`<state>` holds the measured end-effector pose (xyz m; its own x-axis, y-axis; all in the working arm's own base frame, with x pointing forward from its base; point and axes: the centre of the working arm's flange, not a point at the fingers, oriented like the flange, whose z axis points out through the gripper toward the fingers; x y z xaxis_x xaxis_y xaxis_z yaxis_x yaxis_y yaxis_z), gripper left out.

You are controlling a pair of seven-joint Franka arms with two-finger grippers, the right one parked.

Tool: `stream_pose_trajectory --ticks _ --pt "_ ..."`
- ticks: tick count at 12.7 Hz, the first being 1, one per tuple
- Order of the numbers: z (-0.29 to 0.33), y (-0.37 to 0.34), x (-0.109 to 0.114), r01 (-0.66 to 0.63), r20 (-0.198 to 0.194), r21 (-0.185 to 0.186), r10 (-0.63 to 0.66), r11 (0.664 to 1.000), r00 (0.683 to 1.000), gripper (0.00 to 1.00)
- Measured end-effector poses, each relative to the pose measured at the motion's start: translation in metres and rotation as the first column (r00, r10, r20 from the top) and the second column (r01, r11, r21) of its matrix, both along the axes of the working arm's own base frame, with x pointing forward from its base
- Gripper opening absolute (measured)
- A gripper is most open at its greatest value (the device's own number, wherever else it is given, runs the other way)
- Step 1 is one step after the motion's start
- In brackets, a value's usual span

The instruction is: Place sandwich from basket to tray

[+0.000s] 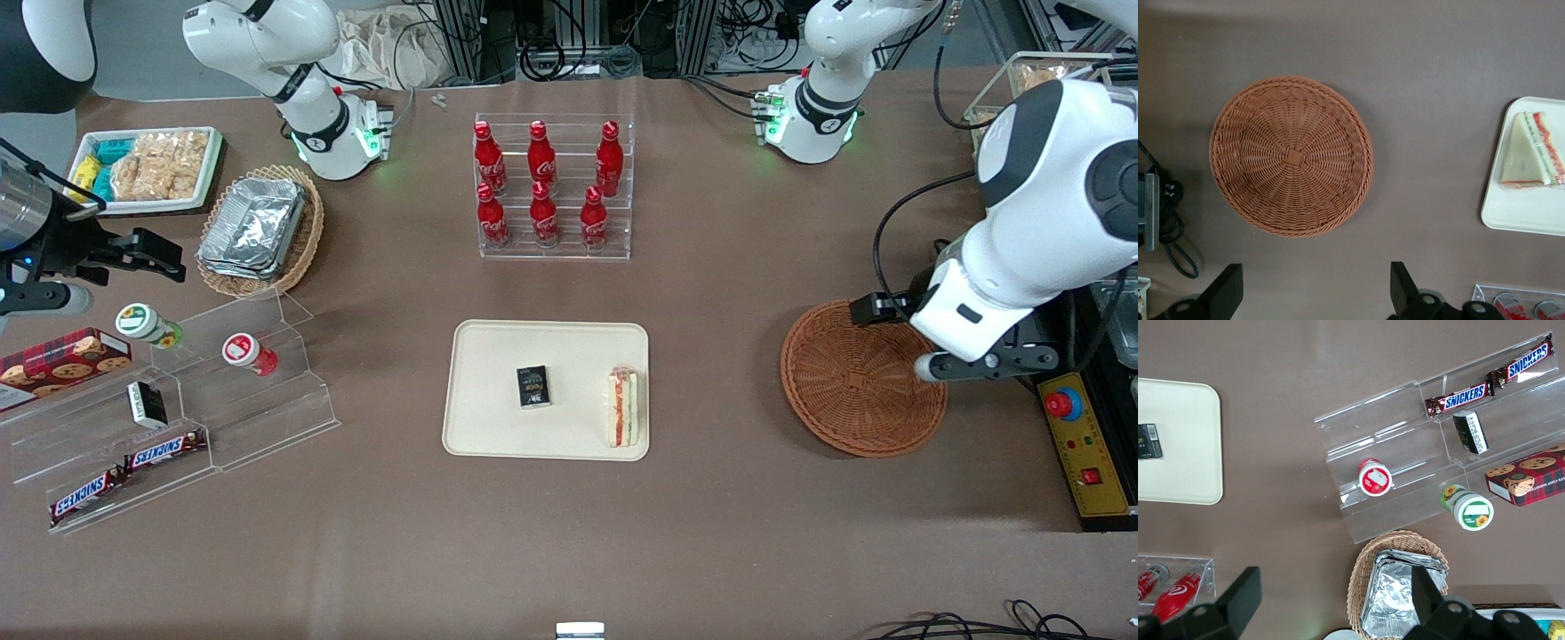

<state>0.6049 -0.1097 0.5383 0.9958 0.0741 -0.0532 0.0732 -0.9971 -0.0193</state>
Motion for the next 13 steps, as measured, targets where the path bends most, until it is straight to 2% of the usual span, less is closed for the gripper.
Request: stream_pose_trajectory --ticks 4,7,8,10,12,13 --pt "0.003 0.003 -0.001 -0.006 0.006 0.001 0.006 1.0 1.0 1.0" --pt "0.0 0.011 -0.01 -0.026 -0.005 0.039 0.026 0.999 1.0 1.0" --pt "0.002 0.018 -0.014 -0.023 -0.008 0.031 0.023 0.999 1.0 1.0" --pt "0.012 0.032 -0.029 0.004 0.018 0.023 -0.005 1.0 1.0 1.0" --pt "0.011 0.036 -0.053 0.041 0.048 0.045 -0.043 0.998 0.998 1.0" --pt "0.005 0.033 -0.065 0.07 0.043 0.058 -0.072 0.996 0.996 1.0"
